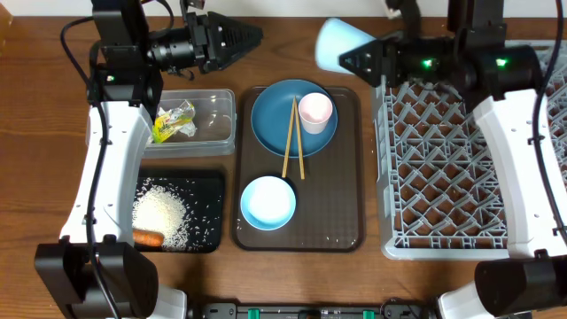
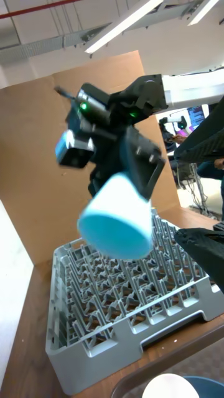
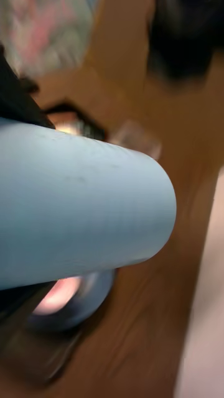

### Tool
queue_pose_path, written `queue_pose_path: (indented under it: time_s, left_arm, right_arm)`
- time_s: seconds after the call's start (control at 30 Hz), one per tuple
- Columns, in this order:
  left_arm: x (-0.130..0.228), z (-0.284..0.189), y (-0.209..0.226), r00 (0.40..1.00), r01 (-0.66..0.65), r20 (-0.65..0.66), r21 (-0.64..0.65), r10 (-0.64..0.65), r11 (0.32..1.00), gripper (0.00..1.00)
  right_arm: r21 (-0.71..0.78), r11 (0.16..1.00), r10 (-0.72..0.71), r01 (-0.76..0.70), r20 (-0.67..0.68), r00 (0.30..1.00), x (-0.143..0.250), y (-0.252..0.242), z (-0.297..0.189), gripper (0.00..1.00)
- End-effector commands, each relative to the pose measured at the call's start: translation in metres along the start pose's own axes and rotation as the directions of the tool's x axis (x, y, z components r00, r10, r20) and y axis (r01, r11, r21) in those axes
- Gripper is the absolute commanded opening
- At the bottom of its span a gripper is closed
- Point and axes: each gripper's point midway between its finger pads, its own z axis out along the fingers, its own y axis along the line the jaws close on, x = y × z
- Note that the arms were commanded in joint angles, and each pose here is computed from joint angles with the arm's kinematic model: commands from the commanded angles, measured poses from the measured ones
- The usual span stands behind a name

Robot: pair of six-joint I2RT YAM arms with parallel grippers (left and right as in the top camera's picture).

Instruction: Sort waste into correct bins and load items into the dishwasher rack

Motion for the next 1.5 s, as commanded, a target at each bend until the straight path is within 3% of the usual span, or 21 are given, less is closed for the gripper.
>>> queue_pose_path:
  time_s: [0.0, 0.27, 0.53, 0.73, 1.03, 1.47]
  left_arm:
    - [-0.001, 0.000, 0.004, 1.000, -0.012, 0.005, -0.004, 0.012, 1.000, 0.37]
    - [-0.003, 0.000, 0.006, 1.000, -0.011, 0.011, -0.010, 0.011, 1.000, 0.37]
    - [-0.005, 0.000, 0.008, 1.000, -0.009, 0.025, -0.021, 0.010, 1.000, 0.37]
    - [-0.002, 0.000, 0.011, 1.000, 0.024, 0.020, -0.027, -0.023, 0.999, 0.37]
    - [-0.001, 0.000, 0.012, 0.999, 0.035, 0.017, -0.028, -0.034, 0.999, 0.37]
    - [-0.001, 0.000, 0.012, 0.999, 0.034, 0.018, -0.029, -0.034, 0.999, 0.38]
  right_arm:
    - [0.326, 0.945, 0.039, -0.036, -0.003, 0.999, 0.004, -0.063, -0.022, 0.33]
    - [0.638, 0.762, 0.187, -0.113, -0.050, 0.981, 0.034, -0.120, -0.086, 0.32]
    - [0.823, 0.555, 0.308, -0.122, -0.067, 0.949, 0.062, -0.148, -0.151, 0.33]
    - [0.813, 0.547, 0.445, -0.197, -0.083, 0.892, 0.090, -0.166, -0.157, 0.33]
    - [0.778, 0.580, 0.605, -0.240, -0.215, 0.767, 0.132, -0.184, -0.124, 0.29]
    - [0.761, 0.609, 0.621, -0.224, -0.282, 0.731, 0.142, -0.198, -0.090, 0.25]
